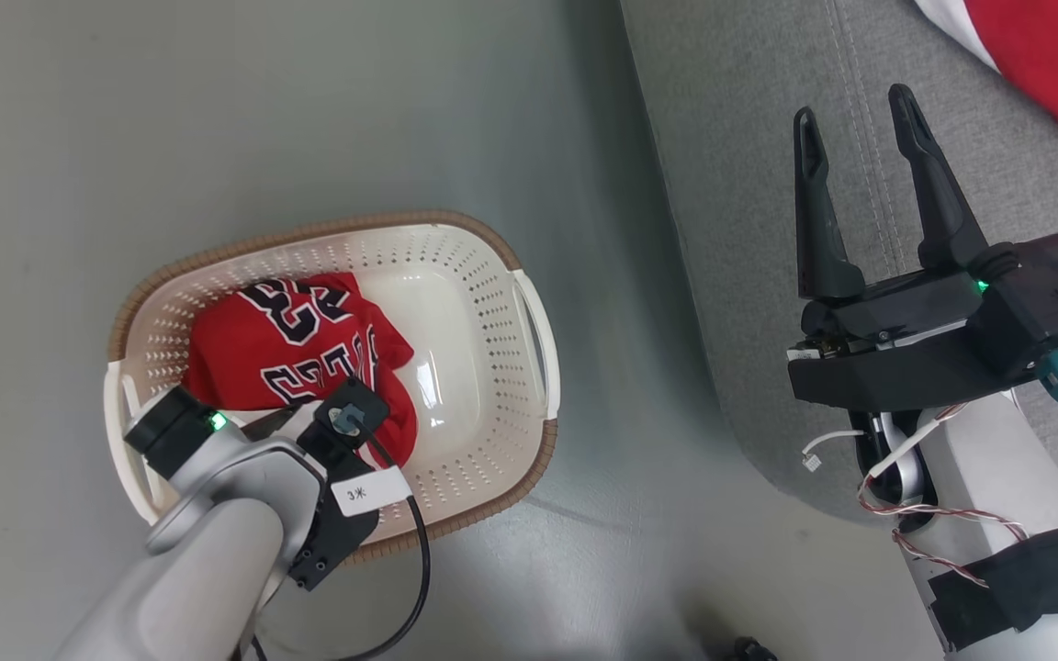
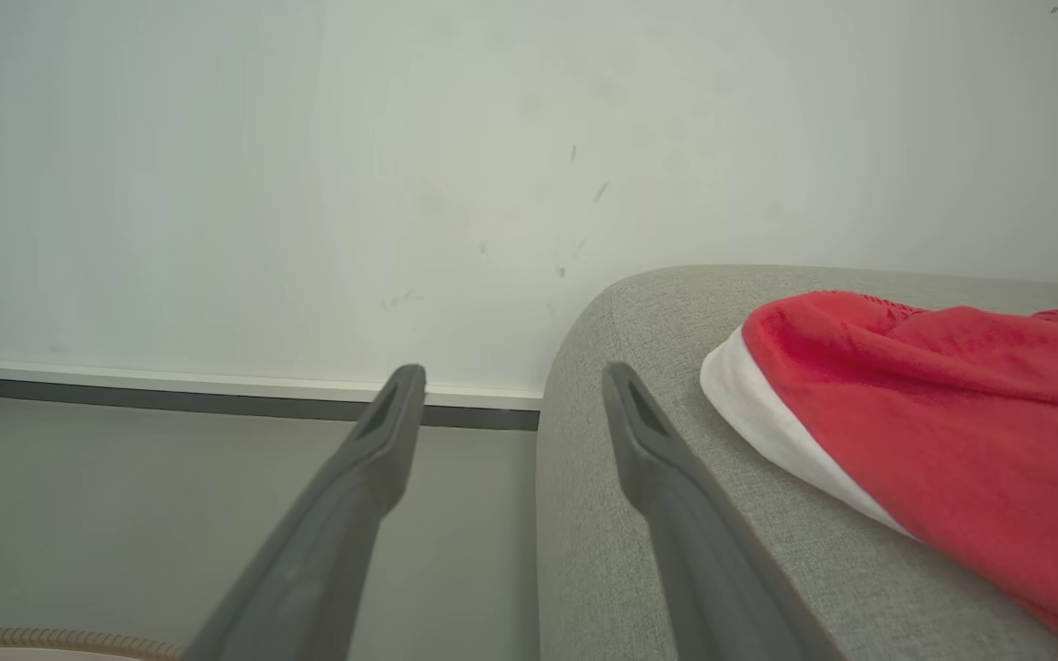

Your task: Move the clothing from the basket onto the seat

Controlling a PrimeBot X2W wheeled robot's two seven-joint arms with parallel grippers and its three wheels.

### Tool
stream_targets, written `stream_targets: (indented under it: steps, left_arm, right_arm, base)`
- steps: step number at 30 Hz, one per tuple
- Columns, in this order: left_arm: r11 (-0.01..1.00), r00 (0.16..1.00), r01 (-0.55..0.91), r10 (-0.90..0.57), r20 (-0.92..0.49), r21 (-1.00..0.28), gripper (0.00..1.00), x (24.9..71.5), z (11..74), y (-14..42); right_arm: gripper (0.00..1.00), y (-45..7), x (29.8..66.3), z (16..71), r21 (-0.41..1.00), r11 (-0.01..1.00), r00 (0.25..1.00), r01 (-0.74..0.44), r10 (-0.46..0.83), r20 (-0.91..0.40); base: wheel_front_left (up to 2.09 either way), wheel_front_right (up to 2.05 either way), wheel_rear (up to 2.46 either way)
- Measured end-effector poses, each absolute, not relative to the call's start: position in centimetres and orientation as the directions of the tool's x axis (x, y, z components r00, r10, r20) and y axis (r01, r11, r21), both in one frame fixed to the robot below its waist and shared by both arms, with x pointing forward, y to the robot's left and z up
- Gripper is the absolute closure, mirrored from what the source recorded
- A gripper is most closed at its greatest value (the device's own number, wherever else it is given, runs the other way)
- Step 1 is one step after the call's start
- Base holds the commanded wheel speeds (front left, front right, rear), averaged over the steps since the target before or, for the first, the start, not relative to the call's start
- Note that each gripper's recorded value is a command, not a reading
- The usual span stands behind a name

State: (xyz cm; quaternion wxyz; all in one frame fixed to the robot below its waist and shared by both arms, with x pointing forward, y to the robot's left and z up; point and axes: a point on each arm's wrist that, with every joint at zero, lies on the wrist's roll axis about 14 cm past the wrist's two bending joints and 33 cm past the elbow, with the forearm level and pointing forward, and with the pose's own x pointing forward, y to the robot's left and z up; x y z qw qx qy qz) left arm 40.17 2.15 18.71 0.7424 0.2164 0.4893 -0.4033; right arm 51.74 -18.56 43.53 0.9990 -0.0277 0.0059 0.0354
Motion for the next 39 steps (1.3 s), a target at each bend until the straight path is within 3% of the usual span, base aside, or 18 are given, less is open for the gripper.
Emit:
stream_targets:
  steps: [39]
  left_arm:
    - [0.614, 0.084, 0.773, -0.352, -0.932, -0.162, 0.00, 41.4, 12.2, 2.4]
  right_arm:
    - [0.00, -18.5, 52.3, 38.3, -0.041, 0.995, 0.992, -0.088, 0.084, -0.096]
  base:
    - [0.00, 0.00, 0.00]
